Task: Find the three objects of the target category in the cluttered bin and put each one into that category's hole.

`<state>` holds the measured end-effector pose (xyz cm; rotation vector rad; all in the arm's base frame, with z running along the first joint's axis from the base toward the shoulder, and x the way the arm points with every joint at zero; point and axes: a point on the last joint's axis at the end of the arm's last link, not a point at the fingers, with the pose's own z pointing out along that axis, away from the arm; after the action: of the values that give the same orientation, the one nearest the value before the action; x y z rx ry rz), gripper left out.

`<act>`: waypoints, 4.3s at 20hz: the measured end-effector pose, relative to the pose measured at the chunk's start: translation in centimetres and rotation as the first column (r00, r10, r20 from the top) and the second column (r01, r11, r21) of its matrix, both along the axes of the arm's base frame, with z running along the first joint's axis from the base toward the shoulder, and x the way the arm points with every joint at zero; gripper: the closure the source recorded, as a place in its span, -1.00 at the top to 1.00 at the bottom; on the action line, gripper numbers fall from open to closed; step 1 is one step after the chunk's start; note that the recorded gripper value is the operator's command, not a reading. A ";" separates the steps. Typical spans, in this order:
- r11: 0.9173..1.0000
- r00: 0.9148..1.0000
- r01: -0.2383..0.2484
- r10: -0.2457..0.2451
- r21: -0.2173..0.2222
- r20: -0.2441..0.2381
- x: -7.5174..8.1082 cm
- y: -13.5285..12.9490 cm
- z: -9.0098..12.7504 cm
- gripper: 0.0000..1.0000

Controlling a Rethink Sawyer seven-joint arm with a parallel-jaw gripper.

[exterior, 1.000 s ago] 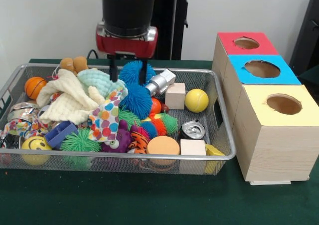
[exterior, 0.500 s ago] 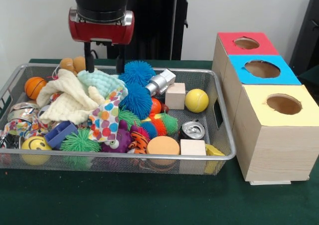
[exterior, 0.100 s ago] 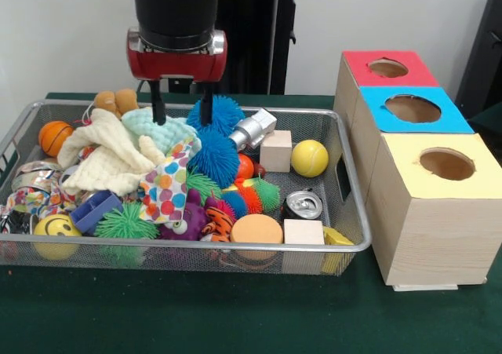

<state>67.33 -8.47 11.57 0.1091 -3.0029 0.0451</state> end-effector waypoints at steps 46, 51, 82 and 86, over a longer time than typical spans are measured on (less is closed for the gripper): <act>0.995 0.998 -0.066 0.066 0.074 0.004 -0.5 7.2 -1.3 1.00; 0.994 0.997 -0.077 0.077 0.074 0.007 -1.1 7.6 -1.3 1.00; 0.991 0.994 -0.108 0.106 0.078 0.026 -1.9 8.9 -2.3 1.00; 0.991 0.994 -0.108 0.106 0.075 0.025 -1.9 8.8 -2.3 1.00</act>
<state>65.42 0.29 9.25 0.2793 -3.0177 -0.0583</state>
